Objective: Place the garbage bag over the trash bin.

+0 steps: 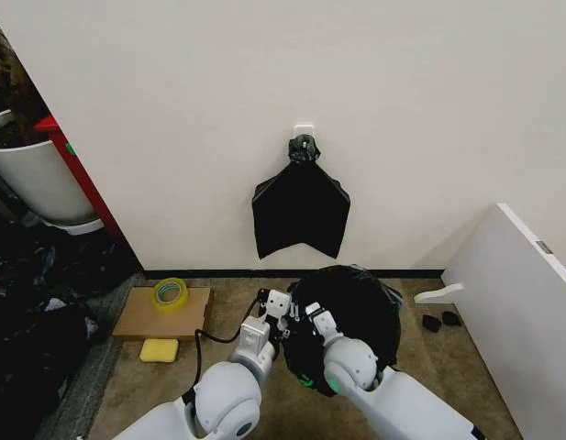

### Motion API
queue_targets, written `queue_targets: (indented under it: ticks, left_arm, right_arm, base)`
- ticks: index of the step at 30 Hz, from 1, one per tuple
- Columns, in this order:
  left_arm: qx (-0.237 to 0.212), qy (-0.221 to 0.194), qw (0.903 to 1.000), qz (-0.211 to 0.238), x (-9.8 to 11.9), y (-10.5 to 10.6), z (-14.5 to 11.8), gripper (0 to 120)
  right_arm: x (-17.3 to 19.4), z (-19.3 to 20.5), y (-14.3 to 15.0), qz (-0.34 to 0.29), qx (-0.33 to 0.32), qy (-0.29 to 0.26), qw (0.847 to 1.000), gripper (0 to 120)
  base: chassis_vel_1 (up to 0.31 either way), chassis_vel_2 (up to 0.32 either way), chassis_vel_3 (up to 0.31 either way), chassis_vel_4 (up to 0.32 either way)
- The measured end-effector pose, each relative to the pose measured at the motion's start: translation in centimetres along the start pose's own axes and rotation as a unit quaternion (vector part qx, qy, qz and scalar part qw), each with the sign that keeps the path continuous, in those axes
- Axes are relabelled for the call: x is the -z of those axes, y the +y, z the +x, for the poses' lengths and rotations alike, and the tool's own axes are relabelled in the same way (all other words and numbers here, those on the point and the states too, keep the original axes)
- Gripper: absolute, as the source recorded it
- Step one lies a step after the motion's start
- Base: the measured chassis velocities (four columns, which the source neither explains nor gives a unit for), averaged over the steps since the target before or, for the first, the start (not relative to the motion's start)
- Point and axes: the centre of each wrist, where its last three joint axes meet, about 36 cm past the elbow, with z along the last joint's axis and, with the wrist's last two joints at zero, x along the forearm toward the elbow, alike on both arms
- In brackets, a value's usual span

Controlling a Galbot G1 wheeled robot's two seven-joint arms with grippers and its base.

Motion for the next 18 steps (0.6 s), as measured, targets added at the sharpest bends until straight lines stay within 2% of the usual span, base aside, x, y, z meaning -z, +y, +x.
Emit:
queue_targets:
  ticks: [5,10,12,13,17,18]
  left_arm:
    - [0.008,-0.005,1.0,0.001,0.1,0.5,-0.4,0]
    - [0.043,-0.004,0.9987,0.029,0.7,2.3,-2.1,0]
    - [0.076,-0.001,0.9958,0.052,1.2,4.3,-3.5,0]
    - [0.076,-0.001,0.9958,0.052,1.2,4.3,-3.5,0]
    - [0.096,0.019,0.9909,0.092,1.9,6.0,-4.5,0]
    - [0.101,0.033,0.988,0.112,2.2,6.5,-4.7,0]
  right_arm:
    - [-0.3,0.0,-0.8,-0.002,-0.012,0.004,1.0,0]
    - [0.0,3.6,-1.6,-0.034,0.026,-0.022,0.999,0]
    - [0.3,6.9,-3.0,-0.058,0.069,-0.063,0.994,12]
    - [0.3,6.9,-3.0,-0.058,0.069,-0.063,0.994,12]
    - [0.1,11.3,-5.2,-0.073,0.113,-0.101,0.986,26]
    - [0.1,13.3,-6.0,-0.081,0.133,-0.117,0.981,34]
  base:
    - [0.0,0.0,0.0,0.0]
    - [0.0,0.0,0.0,0.0]
    - [0.0,0.0,0.0,0.0]
    - [0.0,0.0,0.0,0.0]
    - [0.0,0.0,0.0,0.0]
    - [0.0,0.0,0.0,0.0]
